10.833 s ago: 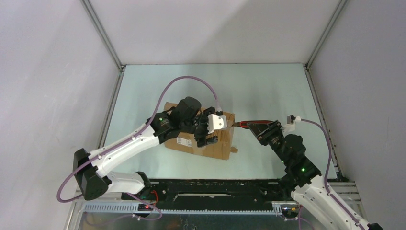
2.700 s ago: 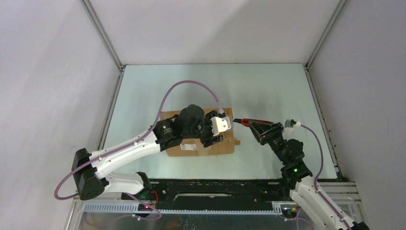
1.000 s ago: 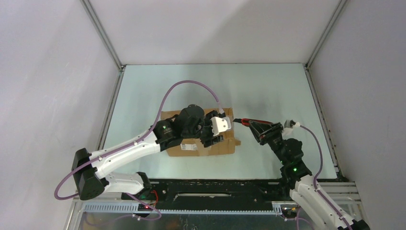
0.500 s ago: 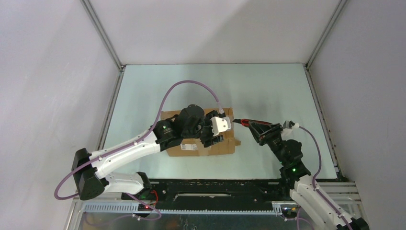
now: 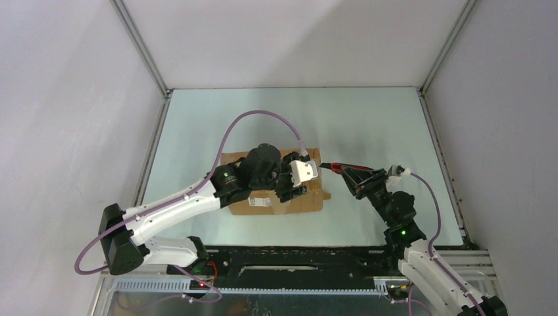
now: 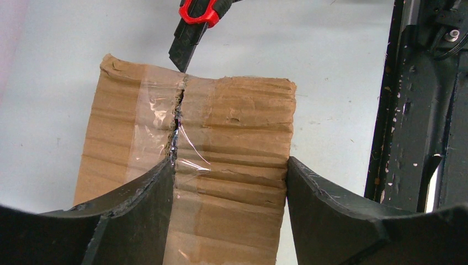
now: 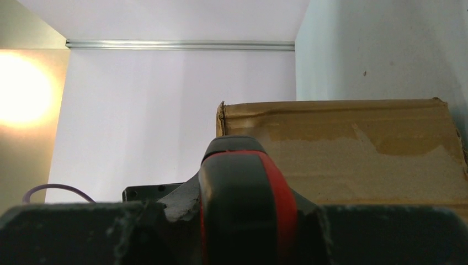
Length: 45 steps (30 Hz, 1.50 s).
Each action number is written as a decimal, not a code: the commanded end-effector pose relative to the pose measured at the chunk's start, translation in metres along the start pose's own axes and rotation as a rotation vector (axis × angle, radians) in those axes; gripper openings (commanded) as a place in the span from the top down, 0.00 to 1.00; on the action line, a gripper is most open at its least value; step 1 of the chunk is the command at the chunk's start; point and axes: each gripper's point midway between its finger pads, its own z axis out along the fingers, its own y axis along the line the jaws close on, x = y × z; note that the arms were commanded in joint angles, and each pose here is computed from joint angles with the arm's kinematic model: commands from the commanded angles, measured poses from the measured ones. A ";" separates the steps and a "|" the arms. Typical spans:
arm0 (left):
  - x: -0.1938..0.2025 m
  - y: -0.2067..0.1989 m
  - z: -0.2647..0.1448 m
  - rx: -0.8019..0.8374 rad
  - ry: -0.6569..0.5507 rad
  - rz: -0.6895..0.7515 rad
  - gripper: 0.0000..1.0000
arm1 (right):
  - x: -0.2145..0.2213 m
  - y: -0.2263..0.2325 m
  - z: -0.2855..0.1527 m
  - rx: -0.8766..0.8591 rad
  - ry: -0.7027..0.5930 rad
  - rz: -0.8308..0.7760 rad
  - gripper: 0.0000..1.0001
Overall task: Unpack the express box
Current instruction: Cut the express box at the center of the board.
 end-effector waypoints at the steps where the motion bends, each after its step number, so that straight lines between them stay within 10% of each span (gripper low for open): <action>1: -0.027 0.007 -0.002 -0.018 -0.097 0.031 1.00 | 0.005 0.025 -0.002 -0.090 0.023 -0.004 1.00; 45: -0.028 0.007 -0.018 -0.072 -0.225 0.187 1.00 | 0.044 0.012 -0.039 -0.018 0.193 -0.112 1.00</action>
